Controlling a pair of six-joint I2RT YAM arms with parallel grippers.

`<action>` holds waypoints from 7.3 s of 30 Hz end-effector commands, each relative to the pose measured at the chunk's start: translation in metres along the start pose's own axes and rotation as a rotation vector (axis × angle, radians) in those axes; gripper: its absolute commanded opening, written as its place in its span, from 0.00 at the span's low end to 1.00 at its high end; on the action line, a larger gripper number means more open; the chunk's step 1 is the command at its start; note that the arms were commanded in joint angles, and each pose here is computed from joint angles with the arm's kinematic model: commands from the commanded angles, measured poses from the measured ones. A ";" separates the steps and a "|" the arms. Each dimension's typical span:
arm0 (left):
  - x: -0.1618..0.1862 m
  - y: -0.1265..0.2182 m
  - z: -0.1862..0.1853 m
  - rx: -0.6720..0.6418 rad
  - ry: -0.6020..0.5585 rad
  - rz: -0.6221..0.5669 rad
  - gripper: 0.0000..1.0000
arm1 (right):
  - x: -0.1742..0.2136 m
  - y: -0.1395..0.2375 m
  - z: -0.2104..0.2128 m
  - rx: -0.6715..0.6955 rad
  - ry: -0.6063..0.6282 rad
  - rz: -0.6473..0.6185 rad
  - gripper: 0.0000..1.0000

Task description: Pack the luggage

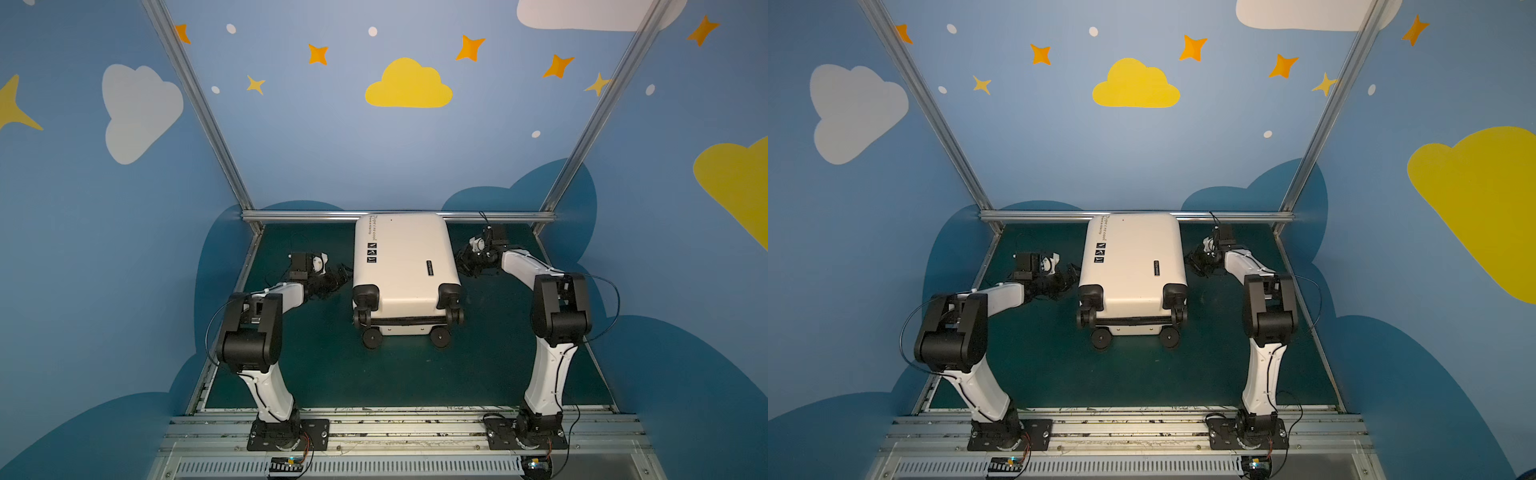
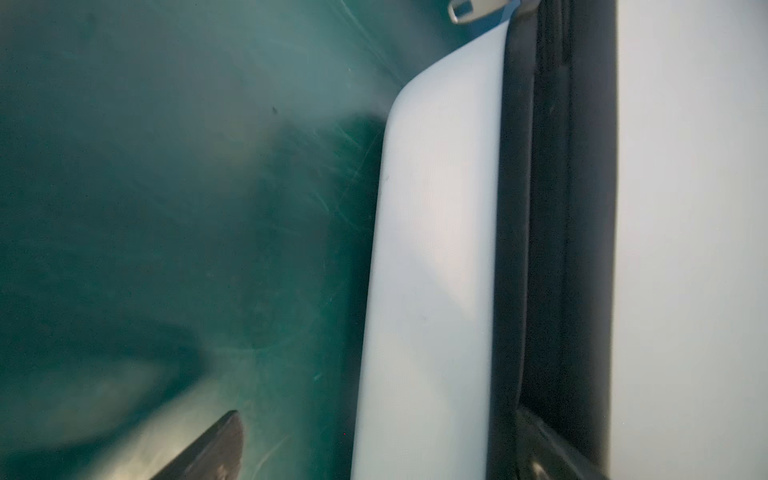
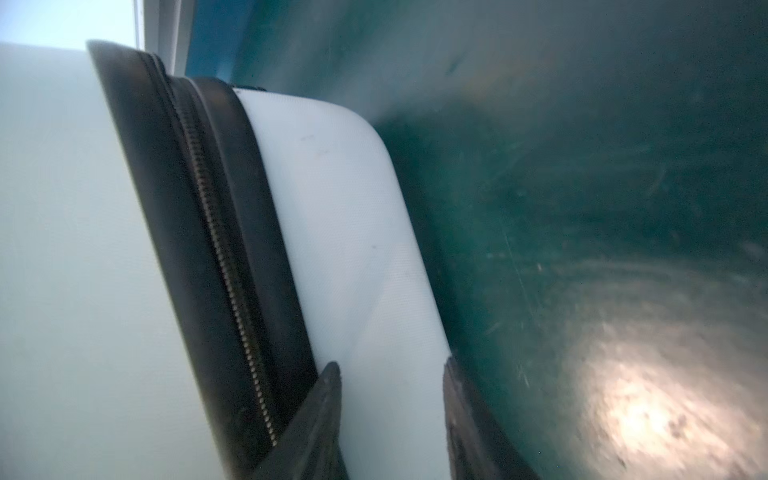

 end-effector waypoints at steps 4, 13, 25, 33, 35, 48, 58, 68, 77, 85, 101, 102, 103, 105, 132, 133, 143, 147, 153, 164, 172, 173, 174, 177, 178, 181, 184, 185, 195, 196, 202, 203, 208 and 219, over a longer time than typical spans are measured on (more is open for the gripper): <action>-0.030 0.000 -0.029 0.065 -0.083 -0.027 0.99 | 0.015 0.023 0.012 -0.067 0.032 0.043 0.46; -0.071 0.047 -0.049 -0.010 -0.171 -0.108 0.99 | 0.031 0.113 -0.020 0.148 0.102 -0.203 0.69; -0.039 0.157 -0.100 -0.127 -0.356 -0.422 0.99 | 0.109 0.186 -0.036 0.155 0.287 -0.323 0.86; 0.004 0.180 -0.108 -0.031 -0.265 -0.464 0.99 | 0.181 0.202 -0.037 0.012 0.510 -0.318 0.86; 0.018 0.180 -0.109 0.017 -0.237 -0.434 0.99 | 0.197 0.201 -0.038 -0.021 0.551 -0.295 0.86; 0.117 0.167 -0.081 0.015 -0.162 -0.343 0.99 | 0.232 0.172 -0.034 0.147 0.709 -0.292 0.86; 0.129 0.152 -0.065 0.005 -0.142 -0.303 0.99 | 0.233 0.153 -0.030 0.201 0.749 -0.299 0.85; 0.137 0.141 -0.055 0.021 -0.112 -0.290 0.99 | 0.232 0.146 -0.026 0.194 0.763 -0.300 0.70; 0.138 0.139 -0.054 0.021 -0.115 -0.282 0.99 | 0.232 0.135 -0.022 0.202 0.754 -0.275 0.67; 0.136 0.138 -0.054 0.025 -0.115 -0.285 0.99 | 0.233 0.136 -0.022 0.213 0.759 -0.275 0.57; 0.137 0.131 -0.046 -0.017 -0.117 -0.250 0.99 | 0.248 0.165 0.009 0.095 0.803 -0.248 0.00; 0.138 0.130 -0.045 -0.019 -0.118 -0.248 0.99 | 0.249 0.168 0.011 0.085 0.808 -0.250 0.00; 0.139 0.129 -0.043 -0.023 -0.116 -0.246 0.99 | 0.250 0.170 0.013 0.077 0.811 -0.254 0.00; 0.141 0.127 -0.040 -0.031 -0.115 -0.243 0.99 | 0.254 0.174 0.015 0.057 0.827 -0.257 0.00; 0.185 0.081 -0.022 -0.052 -0.366 -0.161 0.75 | 0.263 0.166 -0.010 0.058 0.797 -0.232 0.00; 0.187 0.081 -0.021 -0.054 -0.376 -0.166 0.75 | 0.263 0.166 -0.010 0.058 0.797 -0.234 0.00; 0.186 0.101 -0.031 -0.047 -0.492 -0.317 0.67 | 0.263 0.170 -0.013 0.046 0.784 -0.247 0.00; 0.185 0.109 -0.035 -0.034 -0.510 -0.358 0.57 | 0.262 0.169 -0.015 0.041 0.757 -0.259 0.00; 0.186 0.111 -0.039 -0.004 -0.521 -0.368 0.56 | 0.261 0.166 -0.017 0.037 0.749 -0.262 0.00; 0.181 0.092 -0.053 0.076 -0.581 -0.263 0.44 | 0.261 0.167 -0.015 0.034 0.745 -0.263 0.00; 0.174 0.085 -0.060 0.107 -0.613 -0.260 0.44 | 0.261 0.165 -0.015 0.043 0.740 -0.261 0.00; 0.174 0.085 -0.061 0.113 -0.619 -0.259 0.43 | 0.261 0.166 -0.015 0.041 0.740 -0.262 0.00; 0.173 0.085 -0.063 0.118 -0.626 -0.260 0.43 | 0.261 0.166 -0.015 0.042 0.740 -0.262 0.00; 0.171 0.084 -0.064 0.121 -0.639 -0.262 0.40 | 0.261 0.166 -0.016 0.042 0.738 -0.262 0.00; 0.171 0.083 -0.064 0.124 -0.642 -0.261 0.39 | 0.261 0.166 -0.015 0.041 0.738 -0.263 0.00; 0.171 0.082 -0.065 0.133 -0.652 -0.264 0.35 | 0.261 0.166 -0.016 0.043 0.735 -0.261 0.00; 0.168 0.081 -0.066 0.136 -0.661 -0.270 0.25 | 0.261 0.167 -0.018 0.046 0.734 -0.261 0.00; 0.168 0.080 -0.067 0.139 -0.665 -0.270 0.25 | 0.261 0.167 -0.018 0.045 0.732 -0.262 0.00; 0.161 0.078 -0.066 0.115 -0.677 -0.279 0.24 | 0.261 0.168 -0.018 0.049 0.729 -0.264 0.00; 0.161 0.078 -0.065 0.114 -0.679 -0.278 0.24 | 0.261 0.168 -0.018 0.049 0.728 -0.265 0.00; 0.160 0.074 -0.062 0.105 -0.678 -0.274 0.24 | 0.261 0.168 -0.017 0.046 0.727 -0.263 0.00; 0.159 0.074 -0.062 0.105 -0.676 -0.275 0.24 | 0.261 0.168 -0.017 0.045 0.727 -0.263 0.00; 0.160 0.070 -0.059 0.100 -0.666 -0.267 0.23 | 0.261 0.168 -0.017 0.045 0.728 -0.265 0.00; 0.164 0.069 -0.050 0.065 -0.636 -0.261 0.32 | 0.260 0.169 -0.017 0.042 0.727 -0.269 0.00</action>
Point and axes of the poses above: each gripper's point midway between its finger pads, its own y axis back along the fingers, its own z axis along the line the jaws close on, x = y × z, the point moved 6 cm from there along y, back along the fingers, and after that the axes turned 13 degrees about -y, right-handed, at the moved point
